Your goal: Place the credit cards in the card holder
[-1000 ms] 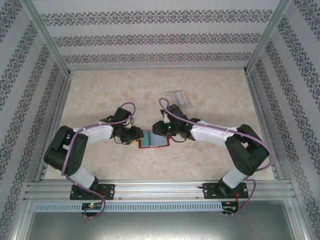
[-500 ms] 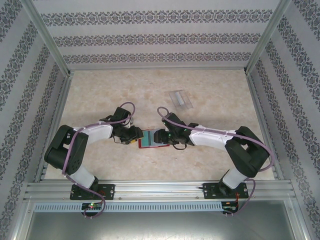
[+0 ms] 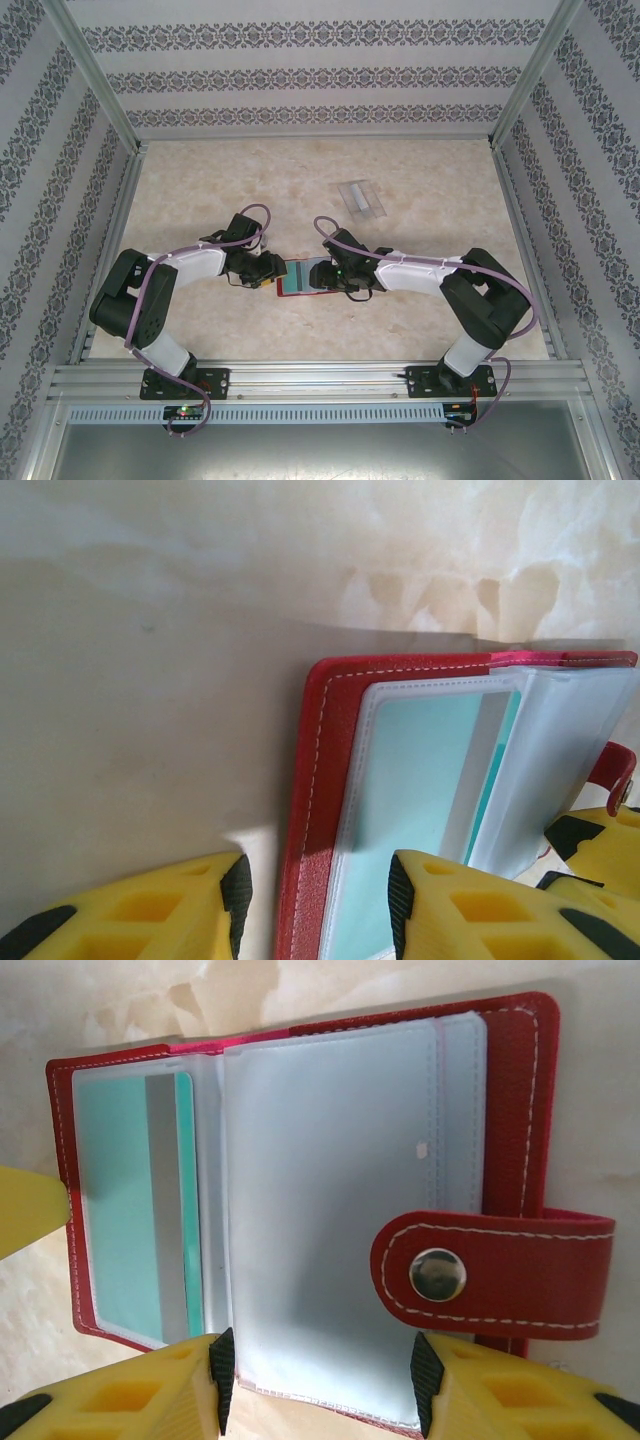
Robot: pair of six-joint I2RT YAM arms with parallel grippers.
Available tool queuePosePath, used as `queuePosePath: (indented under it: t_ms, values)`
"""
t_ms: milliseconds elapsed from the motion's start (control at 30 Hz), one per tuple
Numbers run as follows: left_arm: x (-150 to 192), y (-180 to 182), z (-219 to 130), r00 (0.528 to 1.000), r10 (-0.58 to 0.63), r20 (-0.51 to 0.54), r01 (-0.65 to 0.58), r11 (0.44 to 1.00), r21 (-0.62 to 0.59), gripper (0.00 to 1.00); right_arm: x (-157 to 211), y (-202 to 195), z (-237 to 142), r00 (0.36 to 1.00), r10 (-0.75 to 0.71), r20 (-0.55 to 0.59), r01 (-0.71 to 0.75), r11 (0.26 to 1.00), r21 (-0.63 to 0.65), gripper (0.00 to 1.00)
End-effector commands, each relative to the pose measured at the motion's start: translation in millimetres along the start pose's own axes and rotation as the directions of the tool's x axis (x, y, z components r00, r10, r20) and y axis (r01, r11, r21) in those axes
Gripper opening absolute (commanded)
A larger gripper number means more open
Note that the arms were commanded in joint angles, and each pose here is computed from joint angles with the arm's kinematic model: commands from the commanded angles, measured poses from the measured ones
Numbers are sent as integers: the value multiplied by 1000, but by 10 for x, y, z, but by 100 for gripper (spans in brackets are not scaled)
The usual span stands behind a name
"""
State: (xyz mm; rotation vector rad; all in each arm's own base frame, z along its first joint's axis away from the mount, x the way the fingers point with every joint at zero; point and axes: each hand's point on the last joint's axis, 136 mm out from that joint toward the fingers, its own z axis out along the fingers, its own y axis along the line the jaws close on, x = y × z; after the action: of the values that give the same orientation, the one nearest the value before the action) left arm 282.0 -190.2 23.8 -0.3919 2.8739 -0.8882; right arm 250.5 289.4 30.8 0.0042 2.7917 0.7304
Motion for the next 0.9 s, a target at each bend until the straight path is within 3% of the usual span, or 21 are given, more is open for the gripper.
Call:
queuePosePath:
  t_ms: [0,733,867]
  values:
    - [16,70,96,1000,5,-18,-5,1000,-11,44,26,-23,63,1000,2,-9,-2,1000,4,54]
    - [6,51,56,1000,3,-7,-3,1000,-5,44,-24,550,153,999,-8,-48,-5,966,-259,52]
    - [10,22,25,999,-26,-25,27,999,43,44,-48,685,133,999,-13,-48,-3,948,-319,52]
